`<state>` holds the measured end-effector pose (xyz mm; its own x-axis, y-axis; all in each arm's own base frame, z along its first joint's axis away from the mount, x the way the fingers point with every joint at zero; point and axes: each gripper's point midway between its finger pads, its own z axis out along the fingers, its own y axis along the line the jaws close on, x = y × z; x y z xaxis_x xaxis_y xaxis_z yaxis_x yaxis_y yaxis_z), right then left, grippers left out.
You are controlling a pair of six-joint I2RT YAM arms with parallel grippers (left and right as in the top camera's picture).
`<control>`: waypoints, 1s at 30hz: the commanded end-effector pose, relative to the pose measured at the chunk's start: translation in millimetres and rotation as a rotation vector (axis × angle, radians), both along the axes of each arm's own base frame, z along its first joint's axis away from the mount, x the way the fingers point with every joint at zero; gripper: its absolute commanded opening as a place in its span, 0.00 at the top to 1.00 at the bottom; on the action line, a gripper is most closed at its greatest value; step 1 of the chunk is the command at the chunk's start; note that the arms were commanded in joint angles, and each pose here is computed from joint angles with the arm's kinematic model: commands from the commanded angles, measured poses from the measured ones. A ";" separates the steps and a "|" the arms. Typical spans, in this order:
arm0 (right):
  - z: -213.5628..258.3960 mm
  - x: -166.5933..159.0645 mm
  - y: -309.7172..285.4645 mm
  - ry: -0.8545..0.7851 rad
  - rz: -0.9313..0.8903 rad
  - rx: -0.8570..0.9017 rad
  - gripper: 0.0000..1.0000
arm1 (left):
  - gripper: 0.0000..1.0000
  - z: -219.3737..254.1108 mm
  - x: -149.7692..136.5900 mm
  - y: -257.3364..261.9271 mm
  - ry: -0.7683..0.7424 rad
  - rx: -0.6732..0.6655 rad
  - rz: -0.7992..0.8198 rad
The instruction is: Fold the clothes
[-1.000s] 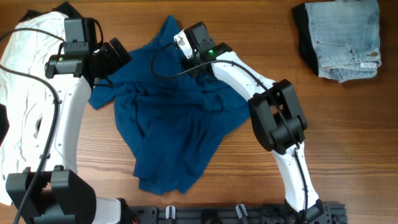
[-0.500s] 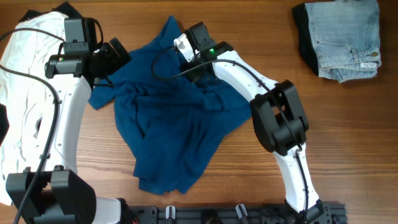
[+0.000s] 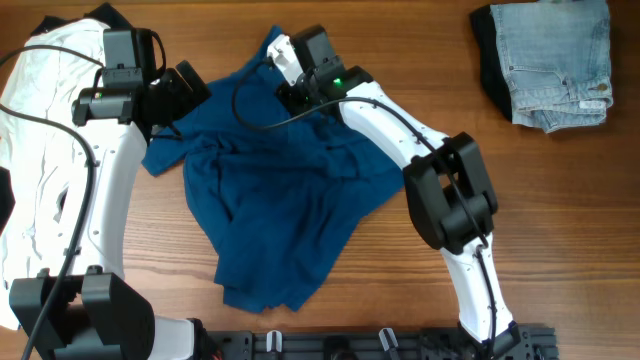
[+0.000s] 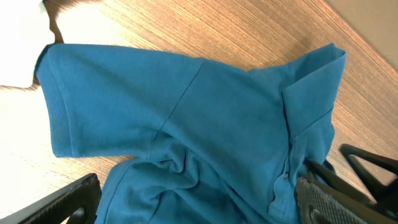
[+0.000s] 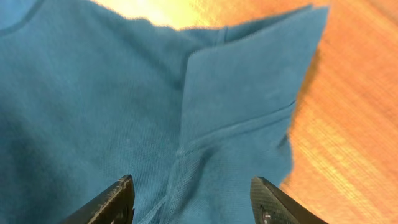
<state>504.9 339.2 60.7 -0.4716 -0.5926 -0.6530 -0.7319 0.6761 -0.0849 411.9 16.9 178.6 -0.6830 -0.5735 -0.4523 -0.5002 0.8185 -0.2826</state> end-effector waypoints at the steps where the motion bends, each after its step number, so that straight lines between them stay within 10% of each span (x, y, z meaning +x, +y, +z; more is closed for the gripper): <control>1: -28.5 -1.8 5.5 0.042 0.014 -0.003 0.41 | 0.00 -1.7 1.3 3.5 0.005 0.018 0.000; 9: -45.7 3.6 6.6 0.064 -0.047 0.025 0.48 | 0.00 -17.7 3.4 3.5 0.046 0.016 -0.001; 18: -45.1 15.8 -16.2 0.021 -0.164 -0.063 0.96 | 0.00 -18.1 3.6 3.6 0.047 0.016 -0.001; 30: 117.5 80.6 -122.4 -0.122 -0.479 0.022 0.95 | 0.00 -17.5 4.6 3.6 0.042 0.016 -0.001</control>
<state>564.8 269.5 130.0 -0.5899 -0.4505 -0.6701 -0.4751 0.8647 -0.1630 414.6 17.0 161.2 -0.7020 -0.5742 -0.4214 -0.5120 0.8181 -0.2618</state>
